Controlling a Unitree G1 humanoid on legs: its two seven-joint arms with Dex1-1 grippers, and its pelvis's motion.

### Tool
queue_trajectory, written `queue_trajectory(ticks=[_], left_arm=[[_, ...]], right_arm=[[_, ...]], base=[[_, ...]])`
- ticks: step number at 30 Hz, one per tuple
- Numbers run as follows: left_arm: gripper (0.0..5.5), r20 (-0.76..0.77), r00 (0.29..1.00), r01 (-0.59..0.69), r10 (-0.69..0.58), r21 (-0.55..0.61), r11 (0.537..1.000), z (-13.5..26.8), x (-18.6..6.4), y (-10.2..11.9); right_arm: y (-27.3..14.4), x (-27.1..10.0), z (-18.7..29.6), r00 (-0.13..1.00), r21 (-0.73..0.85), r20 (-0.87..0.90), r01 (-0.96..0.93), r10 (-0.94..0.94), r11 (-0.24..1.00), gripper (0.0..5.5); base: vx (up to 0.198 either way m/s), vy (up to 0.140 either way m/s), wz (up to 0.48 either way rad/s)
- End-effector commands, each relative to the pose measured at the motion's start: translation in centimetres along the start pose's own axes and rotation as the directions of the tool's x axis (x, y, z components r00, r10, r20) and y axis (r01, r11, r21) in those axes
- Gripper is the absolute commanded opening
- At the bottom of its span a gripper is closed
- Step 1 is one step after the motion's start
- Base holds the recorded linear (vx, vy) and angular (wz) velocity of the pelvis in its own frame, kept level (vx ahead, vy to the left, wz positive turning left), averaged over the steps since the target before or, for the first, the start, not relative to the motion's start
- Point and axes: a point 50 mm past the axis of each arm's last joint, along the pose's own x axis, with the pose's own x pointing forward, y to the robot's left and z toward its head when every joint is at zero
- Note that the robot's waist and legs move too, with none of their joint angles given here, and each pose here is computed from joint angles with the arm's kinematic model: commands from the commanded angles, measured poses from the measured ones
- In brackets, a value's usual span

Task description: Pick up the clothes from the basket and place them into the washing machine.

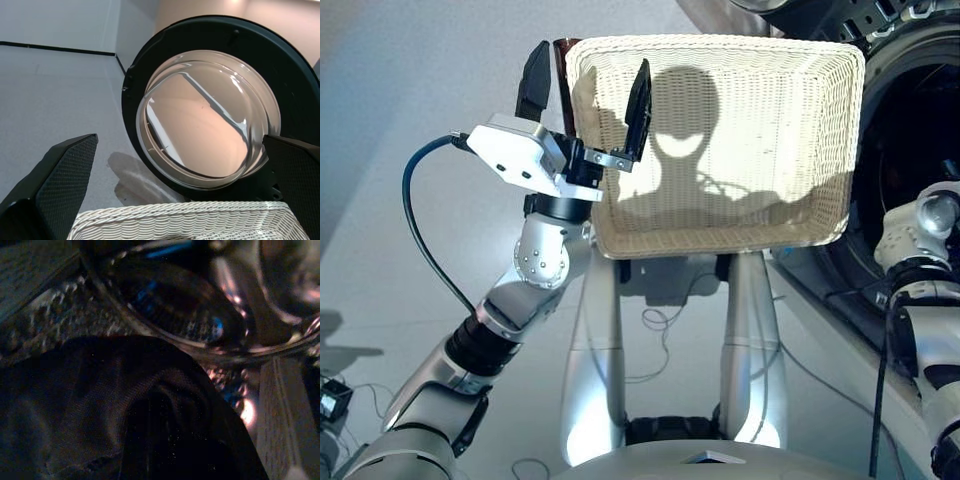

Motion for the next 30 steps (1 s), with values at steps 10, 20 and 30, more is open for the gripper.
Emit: queue_trajectory(ticks=[10,20,30], left_arm=[[5.50,0.153,0.984,0.101,-0.094,-0.039,0.994,3.0,0.2,-1.7],[5.50,0.153,0.983,0.108,-0.097,-0.066,0.992,3.1,0.2,-1.6],[5.50,0.166,0.983,0.093,-0.078,-0.085,0.992,3.1,0.4,-1.5]], right_arm=[[-2.8,3.3,6.8,0.984,0.131,0.113,0.126,-0.141,0.983,5.50],[-2.6,2.8,4.4,0.996,0.046,0.072,0.053,-0.057,0.997,5.50],[2.8,-2.5,0.3,0.912,-0.109,0.114,-0.383,0.394,0.917,5.50]], base=[[0.000,0.000,0.000],[0.000,0.000,0.000],[0.000,0.000,0.000]])
